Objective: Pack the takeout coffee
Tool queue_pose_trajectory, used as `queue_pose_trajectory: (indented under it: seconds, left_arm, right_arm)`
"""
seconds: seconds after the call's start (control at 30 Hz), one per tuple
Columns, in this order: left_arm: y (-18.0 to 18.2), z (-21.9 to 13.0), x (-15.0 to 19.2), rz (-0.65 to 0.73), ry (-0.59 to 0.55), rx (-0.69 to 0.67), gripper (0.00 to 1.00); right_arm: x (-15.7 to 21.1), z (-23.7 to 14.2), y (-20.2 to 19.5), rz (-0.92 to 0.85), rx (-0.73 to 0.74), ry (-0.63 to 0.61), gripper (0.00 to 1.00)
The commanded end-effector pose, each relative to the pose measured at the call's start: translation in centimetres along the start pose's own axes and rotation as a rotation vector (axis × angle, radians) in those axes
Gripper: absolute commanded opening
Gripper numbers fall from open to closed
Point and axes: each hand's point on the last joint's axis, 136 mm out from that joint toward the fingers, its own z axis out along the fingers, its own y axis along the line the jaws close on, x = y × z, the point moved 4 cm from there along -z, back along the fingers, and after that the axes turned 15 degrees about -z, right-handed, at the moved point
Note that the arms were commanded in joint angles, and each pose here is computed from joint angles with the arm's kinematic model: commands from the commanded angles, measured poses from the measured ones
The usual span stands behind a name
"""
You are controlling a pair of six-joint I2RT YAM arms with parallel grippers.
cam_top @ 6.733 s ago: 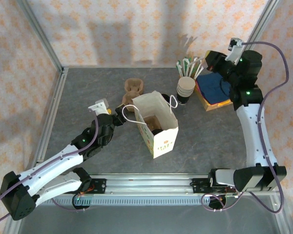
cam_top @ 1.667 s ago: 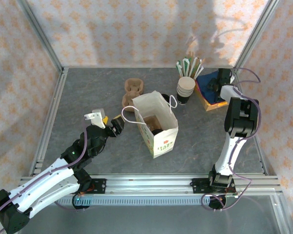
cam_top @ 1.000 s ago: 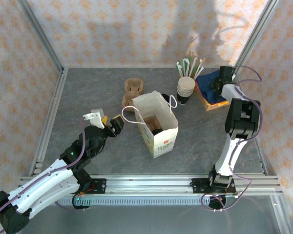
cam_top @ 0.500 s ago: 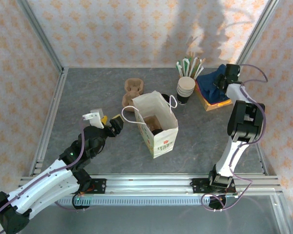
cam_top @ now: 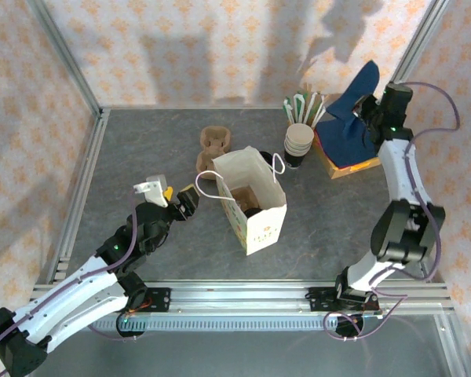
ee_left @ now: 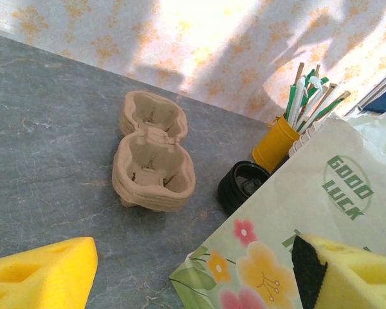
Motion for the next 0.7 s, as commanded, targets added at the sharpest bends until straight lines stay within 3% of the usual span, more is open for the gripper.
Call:
queue_pose_trajectory:
  seconds: [0.0, 0.4, 0.67]
  left_arm:
    - [0.0, 0.1, -0.3, -0.014, -0.014, -0.003, 0.81]
    - [-0.2, 0.8, 0.2, -0.021, 0.008, 0.002, 0.80]
    - [-0.2, 0.5, -0.7, 0.010, -0.031, -0.023, 0.80]
  right_arm:
    - [-1.9, -4.5, 3.2, 0.015, -0.158, -0.090, 0.03]
    - [-2.8, -18.5, 11.4, -0.015, -0.468, -0.193, 0.00]
    - [-1.7, -24.0, 15.8, 0.006, -0.713, -0.100, 0.00]
